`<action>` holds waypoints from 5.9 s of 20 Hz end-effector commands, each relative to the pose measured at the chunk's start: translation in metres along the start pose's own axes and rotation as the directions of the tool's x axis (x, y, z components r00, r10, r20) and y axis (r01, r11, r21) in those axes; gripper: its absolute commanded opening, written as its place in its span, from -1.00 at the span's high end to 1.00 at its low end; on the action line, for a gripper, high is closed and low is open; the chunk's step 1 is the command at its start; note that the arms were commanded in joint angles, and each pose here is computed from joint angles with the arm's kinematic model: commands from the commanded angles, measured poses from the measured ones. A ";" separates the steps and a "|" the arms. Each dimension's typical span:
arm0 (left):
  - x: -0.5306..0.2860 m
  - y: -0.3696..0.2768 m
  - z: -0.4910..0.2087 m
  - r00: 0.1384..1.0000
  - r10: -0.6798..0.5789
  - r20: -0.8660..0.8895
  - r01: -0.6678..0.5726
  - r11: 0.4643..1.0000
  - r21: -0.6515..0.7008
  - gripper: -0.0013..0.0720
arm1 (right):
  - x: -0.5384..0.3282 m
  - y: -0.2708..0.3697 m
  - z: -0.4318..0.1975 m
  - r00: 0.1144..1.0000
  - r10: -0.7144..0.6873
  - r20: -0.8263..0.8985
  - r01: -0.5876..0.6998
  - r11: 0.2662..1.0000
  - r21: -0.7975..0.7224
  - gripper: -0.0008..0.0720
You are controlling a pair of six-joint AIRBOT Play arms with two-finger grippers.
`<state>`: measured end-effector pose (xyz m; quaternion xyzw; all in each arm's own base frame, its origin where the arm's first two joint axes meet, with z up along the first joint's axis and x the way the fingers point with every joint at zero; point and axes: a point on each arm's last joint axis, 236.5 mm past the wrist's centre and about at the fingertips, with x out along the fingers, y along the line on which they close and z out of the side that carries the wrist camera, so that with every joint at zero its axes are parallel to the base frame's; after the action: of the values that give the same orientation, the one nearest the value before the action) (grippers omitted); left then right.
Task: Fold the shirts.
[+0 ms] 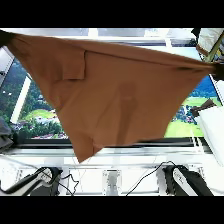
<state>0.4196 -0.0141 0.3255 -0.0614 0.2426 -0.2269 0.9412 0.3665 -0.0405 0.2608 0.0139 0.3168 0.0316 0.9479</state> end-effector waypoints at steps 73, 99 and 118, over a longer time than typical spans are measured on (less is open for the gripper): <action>0.239 0.130 -0.150 0.984 0.093 -0.154 -0.140 0.935 -0.326 0.94 | 0.289 -0.020 -0.025 0.970 -0.108 0.217 0.034 0.947 0.319 0.92; 0.191 0.068 -0.296 0.695 -0.088 -0.713 -0.198 0.931 -0.308 0.94 | 0.274 -0.002 -0.179 0.906 0.034 -0.421 0.003 0.996 0.086 0.92; 0.161 0.053 -0.340 0.548 -0.157 -0.822 -0.220 0.921 -0.322 -0.25 | 0.271 0.008 -0.225 0.863 0.071 -0.500 -0.002 0.991 0.137 -0.16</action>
<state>0.4132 -0.0460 -0.0538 -0.1391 0.6835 -0.1576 0.6990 0.4466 -0.0133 -0.0830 0.0736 0.5527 0.0300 0.8296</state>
